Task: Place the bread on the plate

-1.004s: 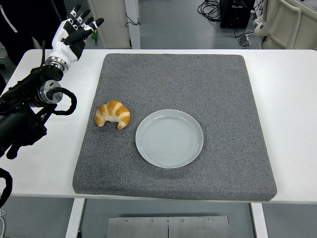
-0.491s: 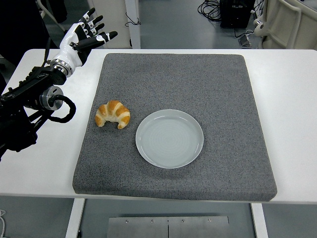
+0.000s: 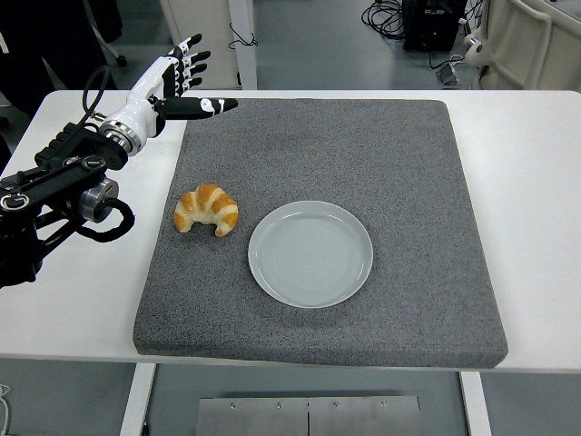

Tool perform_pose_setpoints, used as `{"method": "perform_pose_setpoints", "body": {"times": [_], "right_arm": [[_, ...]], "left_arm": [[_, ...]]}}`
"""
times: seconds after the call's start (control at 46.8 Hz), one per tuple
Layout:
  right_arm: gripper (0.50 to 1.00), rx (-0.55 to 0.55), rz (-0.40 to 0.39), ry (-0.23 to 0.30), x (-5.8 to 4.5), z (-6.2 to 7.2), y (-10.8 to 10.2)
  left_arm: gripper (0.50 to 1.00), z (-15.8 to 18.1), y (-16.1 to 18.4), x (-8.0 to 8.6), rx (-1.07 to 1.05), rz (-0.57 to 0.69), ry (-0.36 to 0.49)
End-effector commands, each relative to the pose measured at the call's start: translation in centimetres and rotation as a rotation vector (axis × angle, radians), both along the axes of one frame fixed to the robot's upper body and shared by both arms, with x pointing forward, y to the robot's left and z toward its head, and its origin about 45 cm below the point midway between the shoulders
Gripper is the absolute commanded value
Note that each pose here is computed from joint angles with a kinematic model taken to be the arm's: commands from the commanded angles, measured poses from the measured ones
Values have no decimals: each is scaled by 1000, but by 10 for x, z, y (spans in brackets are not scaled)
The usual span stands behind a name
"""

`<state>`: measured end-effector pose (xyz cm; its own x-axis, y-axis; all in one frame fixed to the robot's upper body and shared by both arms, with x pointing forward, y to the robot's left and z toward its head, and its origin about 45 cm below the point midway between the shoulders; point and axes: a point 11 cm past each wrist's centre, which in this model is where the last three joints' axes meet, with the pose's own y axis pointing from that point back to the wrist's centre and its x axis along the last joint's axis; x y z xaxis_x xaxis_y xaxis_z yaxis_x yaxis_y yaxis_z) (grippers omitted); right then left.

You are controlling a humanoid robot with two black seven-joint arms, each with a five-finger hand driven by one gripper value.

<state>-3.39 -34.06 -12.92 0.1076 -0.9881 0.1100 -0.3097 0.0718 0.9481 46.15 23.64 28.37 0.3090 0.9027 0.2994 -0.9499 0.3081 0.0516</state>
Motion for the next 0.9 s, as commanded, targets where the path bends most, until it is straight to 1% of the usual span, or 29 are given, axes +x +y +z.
{"method": "perform_pose_setpoints", "body": {"times": [0.0,0.128,0.192,0.342,0.513,0.791,0.876], "right_arm": [[1000,0,0,0,0,0,0],[1000,0,0,0,0,0,0],[1000,0,0,0,0,0,0],[1000,0,0,0,0,0,0],[1000,0,0,0,0,0,0],[1000,0,0,0,0,0,0],[1000,0,0,0,0,0,0]], "left_arm": [[971,3,3,-10,68,-49,-16],[971,8,3,-30,156,-131,-42],[971,5,3,-37,216,-166,-57],[971,-1,5,-43,370,-221,-115],[971,-12,16,-49,438,-234,-103],[971,-28,17,-59,574,-311,-125],[971,-37,16,-65,610,-348,-122]]}}
